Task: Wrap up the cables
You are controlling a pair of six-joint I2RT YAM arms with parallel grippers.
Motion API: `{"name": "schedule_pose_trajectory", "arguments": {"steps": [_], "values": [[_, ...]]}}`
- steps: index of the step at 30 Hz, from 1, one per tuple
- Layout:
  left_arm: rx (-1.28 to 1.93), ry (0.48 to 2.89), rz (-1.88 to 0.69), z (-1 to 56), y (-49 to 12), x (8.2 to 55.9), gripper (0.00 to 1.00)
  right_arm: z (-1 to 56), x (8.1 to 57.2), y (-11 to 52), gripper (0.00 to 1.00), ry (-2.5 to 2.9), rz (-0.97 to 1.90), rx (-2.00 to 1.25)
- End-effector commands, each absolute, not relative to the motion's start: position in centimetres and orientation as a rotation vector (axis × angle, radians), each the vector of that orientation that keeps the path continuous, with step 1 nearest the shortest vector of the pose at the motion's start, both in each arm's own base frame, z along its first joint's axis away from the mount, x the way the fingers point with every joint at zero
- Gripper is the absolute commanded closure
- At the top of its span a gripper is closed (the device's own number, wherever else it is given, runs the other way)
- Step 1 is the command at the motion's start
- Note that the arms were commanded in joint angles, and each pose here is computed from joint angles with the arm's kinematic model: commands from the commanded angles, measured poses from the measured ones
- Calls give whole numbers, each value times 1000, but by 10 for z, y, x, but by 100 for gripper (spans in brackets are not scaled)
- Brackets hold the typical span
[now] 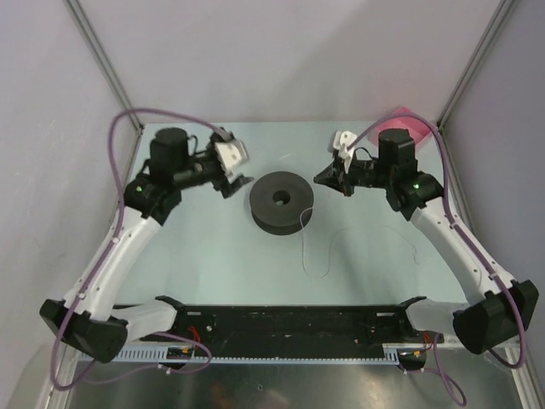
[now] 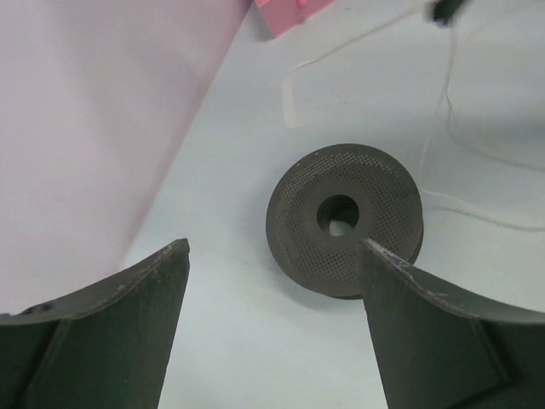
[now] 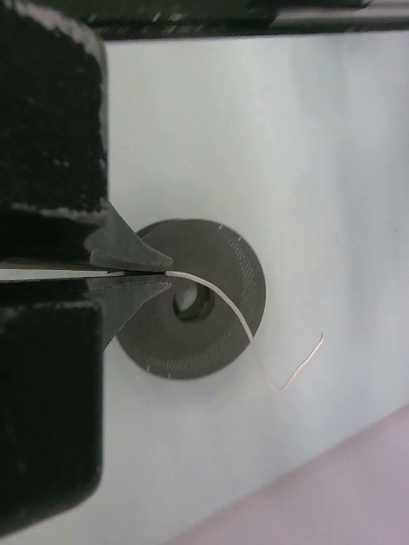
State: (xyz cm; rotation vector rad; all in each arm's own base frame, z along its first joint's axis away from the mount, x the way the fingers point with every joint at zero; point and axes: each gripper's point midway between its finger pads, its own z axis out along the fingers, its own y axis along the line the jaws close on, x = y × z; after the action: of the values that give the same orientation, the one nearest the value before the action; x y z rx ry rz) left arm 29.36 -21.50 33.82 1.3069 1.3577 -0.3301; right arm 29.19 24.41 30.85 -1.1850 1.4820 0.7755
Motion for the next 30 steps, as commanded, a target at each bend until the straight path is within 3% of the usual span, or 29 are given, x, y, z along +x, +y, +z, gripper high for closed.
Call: {"name": "schedule_pose_trajectory", "arguments": {"steps": [1,7,17,30], "values": [[1041,1551,-736,357,-202,298,19,322,279,232,100,1149,441,-1508],[1024,1567,-933,362,-208,298,25,311,259,230,100,831,233,-1784],[1132,1637,-1239,323,-254,264,47,307,248,242,100,601,162,-1900],[1215,1649,-1289,299,-270,248,61,306,242,254,100,558,172,-1914]]}}
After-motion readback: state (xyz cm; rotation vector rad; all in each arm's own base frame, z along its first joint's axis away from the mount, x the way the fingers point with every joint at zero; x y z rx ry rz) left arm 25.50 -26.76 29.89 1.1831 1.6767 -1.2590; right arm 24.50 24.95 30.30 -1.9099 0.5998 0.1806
